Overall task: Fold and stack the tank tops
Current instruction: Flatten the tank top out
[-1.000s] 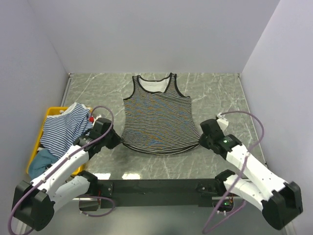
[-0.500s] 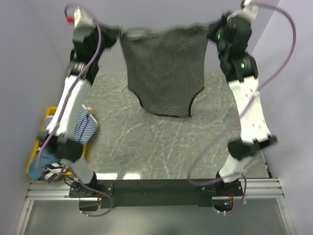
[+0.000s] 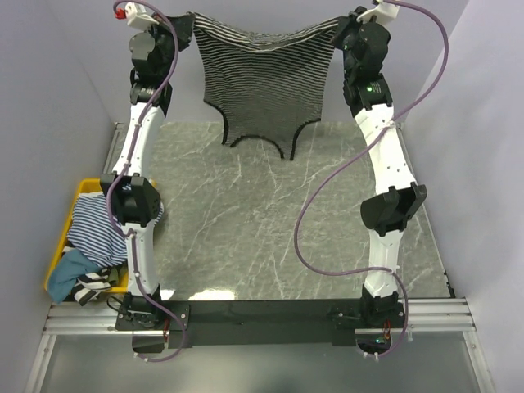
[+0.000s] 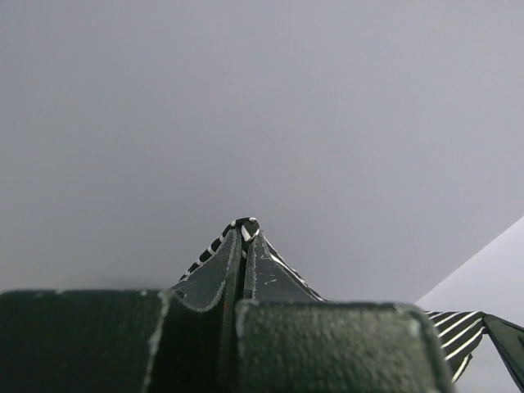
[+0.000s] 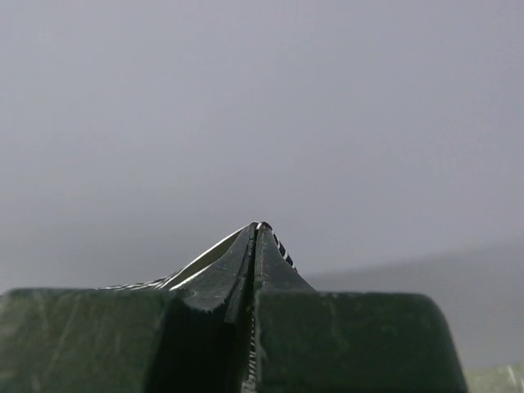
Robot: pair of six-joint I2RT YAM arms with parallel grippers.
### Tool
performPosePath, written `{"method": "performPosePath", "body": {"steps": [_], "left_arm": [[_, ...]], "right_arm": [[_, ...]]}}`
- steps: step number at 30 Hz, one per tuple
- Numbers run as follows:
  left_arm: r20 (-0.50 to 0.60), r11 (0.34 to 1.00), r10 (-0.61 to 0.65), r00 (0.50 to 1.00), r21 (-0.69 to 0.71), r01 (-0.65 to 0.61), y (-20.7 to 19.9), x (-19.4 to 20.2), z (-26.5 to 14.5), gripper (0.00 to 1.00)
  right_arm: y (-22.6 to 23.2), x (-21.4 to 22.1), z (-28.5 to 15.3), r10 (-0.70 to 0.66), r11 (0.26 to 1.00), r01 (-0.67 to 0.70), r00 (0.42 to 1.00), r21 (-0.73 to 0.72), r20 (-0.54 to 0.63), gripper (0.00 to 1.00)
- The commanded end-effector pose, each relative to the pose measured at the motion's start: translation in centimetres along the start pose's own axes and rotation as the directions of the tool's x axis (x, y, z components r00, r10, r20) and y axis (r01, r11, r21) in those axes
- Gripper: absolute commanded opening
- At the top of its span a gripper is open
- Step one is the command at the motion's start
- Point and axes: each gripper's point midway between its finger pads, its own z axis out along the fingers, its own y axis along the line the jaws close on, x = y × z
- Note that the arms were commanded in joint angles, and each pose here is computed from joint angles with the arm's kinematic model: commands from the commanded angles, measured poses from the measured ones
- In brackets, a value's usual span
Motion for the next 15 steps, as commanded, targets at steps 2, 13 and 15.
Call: {"method": "performPosePath", "body": {"steps": [2, 13, 15], "left_arm": [[0.198, 0.977, 0.028, 0.980, 0.202, -0.069, -7.0, -8.2, -1.2, 0.01], [0.012, 0.990, -0.037, 0.999, 0.134, 0.035, -5.3, -4.7, -6.6, 0.00], [-0.059, 0.994, -0.084, 0.995, 0.067, 0.088, -3.6, -2.0, -9.7, 0.00]], "right_arm": [[2.2, -11.6, -2.3, 0.041, 0.997, -0.020, 0.957, -0.074, 0.288, 0.00], [-1.1, -4.5, -6.4, 0.070, 0.997, -0.071, 0.997, 0.018, 0.020, 0.00], [-3.5, 1.5, -8.7, 0.079, 0.994, -0.070, 0.990, 0.078, -0.114, 0.00]]}}
